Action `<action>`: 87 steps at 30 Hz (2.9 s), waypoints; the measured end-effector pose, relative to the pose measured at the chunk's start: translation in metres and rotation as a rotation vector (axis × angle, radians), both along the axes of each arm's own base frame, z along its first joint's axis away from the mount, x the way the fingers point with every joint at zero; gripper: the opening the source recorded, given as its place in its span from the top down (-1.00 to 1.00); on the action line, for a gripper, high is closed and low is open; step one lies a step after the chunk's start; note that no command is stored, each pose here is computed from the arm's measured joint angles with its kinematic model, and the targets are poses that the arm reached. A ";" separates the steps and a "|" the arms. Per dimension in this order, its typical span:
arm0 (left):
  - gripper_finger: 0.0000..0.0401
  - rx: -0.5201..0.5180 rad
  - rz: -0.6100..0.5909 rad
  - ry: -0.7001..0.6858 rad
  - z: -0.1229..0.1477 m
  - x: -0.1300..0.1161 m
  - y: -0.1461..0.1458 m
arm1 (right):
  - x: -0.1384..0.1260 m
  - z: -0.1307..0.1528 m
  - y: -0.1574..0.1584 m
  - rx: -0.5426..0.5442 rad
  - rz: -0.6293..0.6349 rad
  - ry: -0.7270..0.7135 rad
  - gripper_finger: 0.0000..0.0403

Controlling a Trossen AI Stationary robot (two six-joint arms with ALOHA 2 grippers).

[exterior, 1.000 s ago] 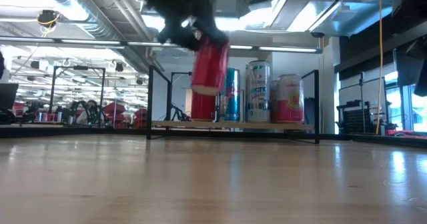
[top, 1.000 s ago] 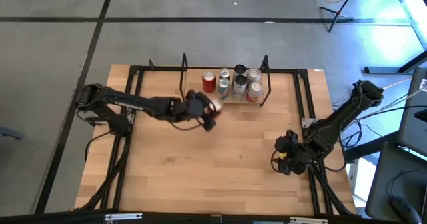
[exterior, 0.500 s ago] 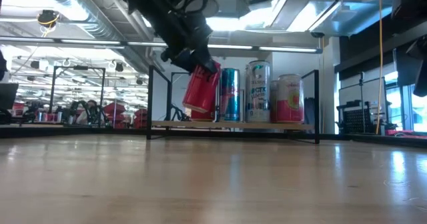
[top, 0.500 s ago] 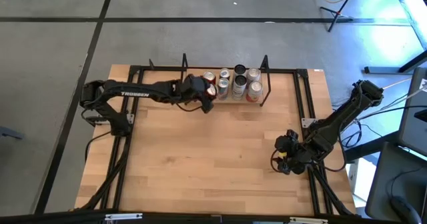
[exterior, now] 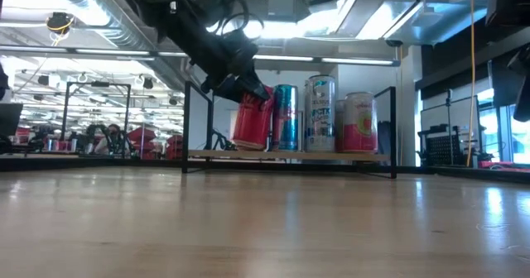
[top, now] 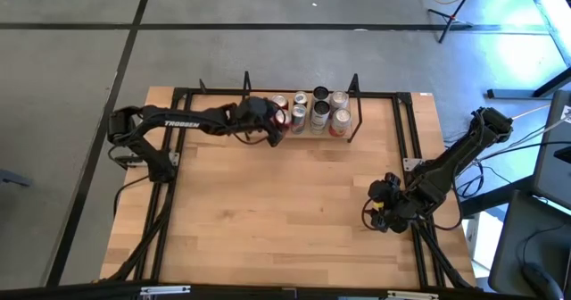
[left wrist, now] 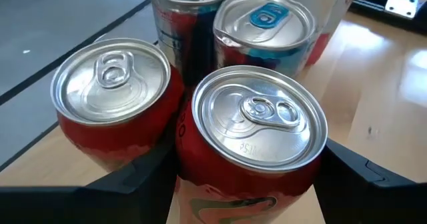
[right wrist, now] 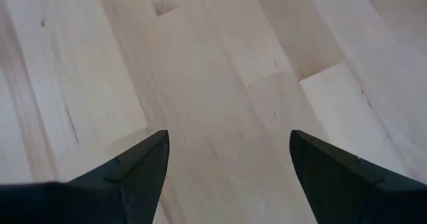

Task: Place canned beverage on shelf
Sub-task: Put the red soda can on the shelf, then return to Home Position

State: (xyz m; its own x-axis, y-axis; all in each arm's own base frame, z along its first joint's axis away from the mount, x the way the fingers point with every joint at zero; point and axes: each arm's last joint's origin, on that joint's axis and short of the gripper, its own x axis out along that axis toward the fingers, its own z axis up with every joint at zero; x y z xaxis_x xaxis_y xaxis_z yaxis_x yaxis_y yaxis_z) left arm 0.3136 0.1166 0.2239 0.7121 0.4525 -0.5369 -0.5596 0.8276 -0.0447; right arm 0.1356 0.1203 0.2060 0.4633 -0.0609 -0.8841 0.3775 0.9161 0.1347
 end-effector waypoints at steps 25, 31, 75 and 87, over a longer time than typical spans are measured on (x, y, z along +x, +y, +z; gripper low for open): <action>-0.72 0.007 -0.014 -0.035 0.008 -0.007 0.009 | 0.001 0.001 -0.001 -0.018 -0.041 -0.037 -0.47; -0.72 0.043 -0.031 -0.146 0.043 -0.021 -0.001 | 0.002 0.001 0.000 -0.005 -0.046 -0.044 -0.47; -0.14 -0.254 -0.205 -0.422 0.086 -0.031 -0.154 | 0.065 0.079 -0.100 0.081 0.395 -0.675 0.94; 0.96 -0.213 -0.290 -0.418 0.089 -0.032 -0.155 | 0.033 0.076 -0.104 0.042 0.331 -0.778 0.99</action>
State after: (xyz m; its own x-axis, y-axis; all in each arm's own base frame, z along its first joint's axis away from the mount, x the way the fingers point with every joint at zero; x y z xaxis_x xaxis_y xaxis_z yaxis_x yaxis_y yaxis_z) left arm 0.2820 -0.0381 0.3132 0.9635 0.1180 -0.2402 -0.2085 0.8936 -0.3975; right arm 0.1691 0.0162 0.2823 0.9289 0.2108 -0.3043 -0.1236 0.9515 0.2817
